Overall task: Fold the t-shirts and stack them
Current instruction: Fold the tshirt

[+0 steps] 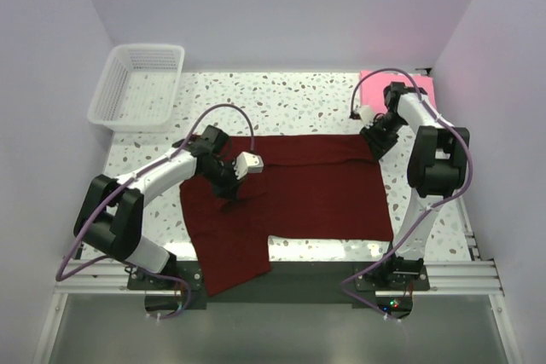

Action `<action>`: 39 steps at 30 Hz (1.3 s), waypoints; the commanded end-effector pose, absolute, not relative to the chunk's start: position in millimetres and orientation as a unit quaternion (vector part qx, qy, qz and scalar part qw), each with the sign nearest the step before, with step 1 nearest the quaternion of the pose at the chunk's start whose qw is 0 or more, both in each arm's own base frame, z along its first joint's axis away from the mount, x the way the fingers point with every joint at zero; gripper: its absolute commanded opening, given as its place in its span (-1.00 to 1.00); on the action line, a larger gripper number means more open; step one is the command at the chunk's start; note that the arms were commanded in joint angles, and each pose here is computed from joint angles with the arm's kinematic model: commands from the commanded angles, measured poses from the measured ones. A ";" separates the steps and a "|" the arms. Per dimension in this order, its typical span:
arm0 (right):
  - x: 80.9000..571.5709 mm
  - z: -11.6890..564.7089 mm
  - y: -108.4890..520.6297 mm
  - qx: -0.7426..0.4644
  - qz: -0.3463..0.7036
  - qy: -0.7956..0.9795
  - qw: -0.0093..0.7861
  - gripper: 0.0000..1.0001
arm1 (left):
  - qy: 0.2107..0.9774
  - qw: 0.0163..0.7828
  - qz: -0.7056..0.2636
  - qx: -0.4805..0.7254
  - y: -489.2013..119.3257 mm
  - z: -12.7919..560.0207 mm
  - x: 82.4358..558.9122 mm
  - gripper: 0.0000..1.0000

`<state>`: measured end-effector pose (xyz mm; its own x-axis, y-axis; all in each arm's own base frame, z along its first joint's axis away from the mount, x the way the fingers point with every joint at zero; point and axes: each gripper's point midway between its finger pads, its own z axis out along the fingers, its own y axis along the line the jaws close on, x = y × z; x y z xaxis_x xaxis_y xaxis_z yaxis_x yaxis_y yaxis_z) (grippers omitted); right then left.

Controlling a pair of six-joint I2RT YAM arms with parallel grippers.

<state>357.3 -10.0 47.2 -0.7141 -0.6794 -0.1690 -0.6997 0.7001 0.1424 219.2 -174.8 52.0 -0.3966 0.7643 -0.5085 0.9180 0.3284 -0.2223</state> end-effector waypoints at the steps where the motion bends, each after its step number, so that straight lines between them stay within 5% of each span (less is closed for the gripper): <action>1: 354.0 63.8 -16.6 -0.382 0.081 0.919 0.059 -0.57 | 0.790 0.171 -0.259 0.529 -184.8 60.4 216.5 -0.94; 6: 363.3 67.7 -21.0 -0.381 0.068 0.920 0.068 -0.59 | 0.782 0.185 -0.251 0.539 -182.7 71.9 224.1 -0.72; 14: 384.8 87.2 -7.1 -0.363 0.072 0.923 0.107 -0.26 | 0.851 0.268 -0.203 0.403 -136.0 103.1 326.0 -0.31; 29: 392.4 28.1 6.2 -0.353 0.037 0.932 0.071 -0.21 | 0.922 0.311 -0.045 0.228 -48.3 59.3 431.0 -0.23; 39: 369.9 5.2 -3.5 -0.356 0.022 0.933 0.039 -0.02 | 0.941 0.249 -0.025 0.227 -26.4 1.6 409.6 -0.30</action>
<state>377.6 7.1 17.0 -0.7350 -0.6653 -0.1311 -0.6741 0.7379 0.0346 416.7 -33.3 16.8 -0.7579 0.4021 -0.5138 0.4410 0.8961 0.0508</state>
